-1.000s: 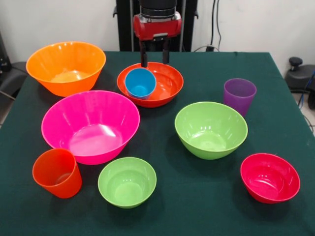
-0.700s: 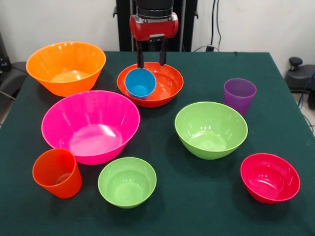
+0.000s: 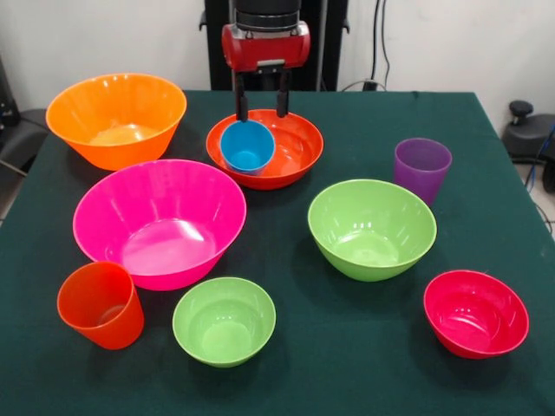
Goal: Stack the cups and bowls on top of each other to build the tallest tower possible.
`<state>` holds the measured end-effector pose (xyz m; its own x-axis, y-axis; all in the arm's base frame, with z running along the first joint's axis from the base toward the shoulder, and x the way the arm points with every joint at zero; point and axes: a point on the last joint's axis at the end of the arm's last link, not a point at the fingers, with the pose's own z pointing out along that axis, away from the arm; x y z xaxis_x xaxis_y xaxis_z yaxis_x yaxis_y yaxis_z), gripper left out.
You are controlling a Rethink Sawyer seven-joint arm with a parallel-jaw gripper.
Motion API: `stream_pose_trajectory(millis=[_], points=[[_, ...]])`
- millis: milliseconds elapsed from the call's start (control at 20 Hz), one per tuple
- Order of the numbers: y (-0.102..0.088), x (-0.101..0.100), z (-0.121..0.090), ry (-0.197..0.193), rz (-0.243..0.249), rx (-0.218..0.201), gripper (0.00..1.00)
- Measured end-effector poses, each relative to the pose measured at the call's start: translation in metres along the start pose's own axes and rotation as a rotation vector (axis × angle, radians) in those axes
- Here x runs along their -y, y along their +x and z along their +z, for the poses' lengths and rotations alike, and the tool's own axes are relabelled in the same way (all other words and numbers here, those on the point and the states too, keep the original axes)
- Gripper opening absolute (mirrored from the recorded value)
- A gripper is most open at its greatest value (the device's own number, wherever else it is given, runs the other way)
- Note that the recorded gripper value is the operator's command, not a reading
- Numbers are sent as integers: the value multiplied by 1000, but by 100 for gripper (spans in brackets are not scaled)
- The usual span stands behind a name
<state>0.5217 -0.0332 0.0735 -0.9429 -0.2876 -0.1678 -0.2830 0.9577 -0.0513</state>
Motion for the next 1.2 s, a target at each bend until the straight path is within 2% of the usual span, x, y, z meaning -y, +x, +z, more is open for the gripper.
stream_pose_trajectory(millis=[350, 750, 1200], points=[[-9, 2, 2, 7, 2, 11, 100], [-20, -2, 14, 9, -2, 11, 100], [-8, -7, 33, 26, -59, -7, 100]])
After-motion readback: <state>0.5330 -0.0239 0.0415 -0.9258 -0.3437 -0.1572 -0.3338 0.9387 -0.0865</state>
